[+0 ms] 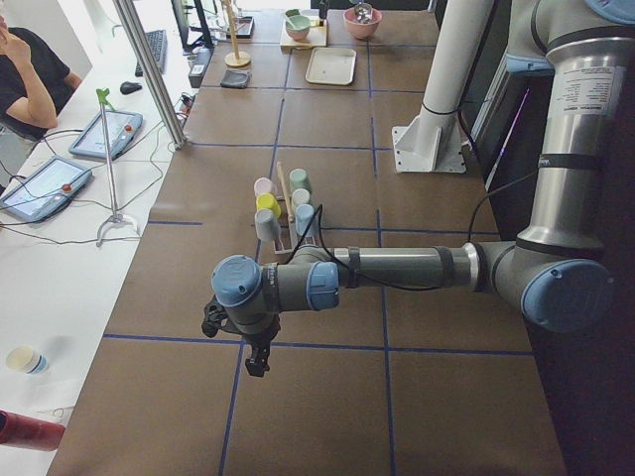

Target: Pick up and place green cup on tray

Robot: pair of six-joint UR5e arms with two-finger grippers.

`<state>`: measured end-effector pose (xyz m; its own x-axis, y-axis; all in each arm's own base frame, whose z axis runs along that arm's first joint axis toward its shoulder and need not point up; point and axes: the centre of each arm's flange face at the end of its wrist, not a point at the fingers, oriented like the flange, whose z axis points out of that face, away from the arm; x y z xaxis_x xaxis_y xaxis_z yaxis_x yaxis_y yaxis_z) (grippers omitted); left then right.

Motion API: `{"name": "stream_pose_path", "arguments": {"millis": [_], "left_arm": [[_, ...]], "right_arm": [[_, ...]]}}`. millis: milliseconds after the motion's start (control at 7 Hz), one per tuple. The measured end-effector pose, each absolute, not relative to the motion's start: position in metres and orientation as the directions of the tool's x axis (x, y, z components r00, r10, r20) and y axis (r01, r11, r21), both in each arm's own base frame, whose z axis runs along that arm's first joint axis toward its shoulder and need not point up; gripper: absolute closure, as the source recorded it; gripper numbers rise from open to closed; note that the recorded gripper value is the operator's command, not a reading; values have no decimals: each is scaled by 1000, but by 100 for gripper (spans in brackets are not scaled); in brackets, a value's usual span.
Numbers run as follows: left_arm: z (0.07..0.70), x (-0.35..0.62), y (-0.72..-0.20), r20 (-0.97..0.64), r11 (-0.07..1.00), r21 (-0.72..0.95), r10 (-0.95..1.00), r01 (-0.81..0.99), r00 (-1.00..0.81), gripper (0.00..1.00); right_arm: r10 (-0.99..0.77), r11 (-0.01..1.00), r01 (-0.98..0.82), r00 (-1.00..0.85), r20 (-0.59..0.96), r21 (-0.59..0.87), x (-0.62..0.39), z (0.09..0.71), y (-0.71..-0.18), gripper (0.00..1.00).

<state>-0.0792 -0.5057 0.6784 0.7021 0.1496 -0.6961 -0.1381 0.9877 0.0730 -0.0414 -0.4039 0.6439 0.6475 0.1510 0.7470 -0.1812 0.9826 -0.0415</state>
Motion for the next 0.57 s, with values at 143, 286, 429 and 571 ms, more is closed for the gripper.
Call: {"name": "stream_pose_path", "arguments": {"millis": [143,286,429,571], "left_arm": [[678,-79,-505,-696,988,73,149,-137,702,0],[677,-80,-504,-696,988,77,151,-137,702,0],[674,-80,-503,-695,987,83,155,-137,702,0],[672,-80,-503,-695,987,86,157,-136,702,0]], "right_arm": [[155,984,-173,664,731,-51,-59,653,-394,0],[156,984,-168,676,720,-56,-74,665,-386,0],[162,983,-173,673,722,-59,-87,679,-379,0],[167,982,-180,667,726,-60,-98,693,-372,0]]}}
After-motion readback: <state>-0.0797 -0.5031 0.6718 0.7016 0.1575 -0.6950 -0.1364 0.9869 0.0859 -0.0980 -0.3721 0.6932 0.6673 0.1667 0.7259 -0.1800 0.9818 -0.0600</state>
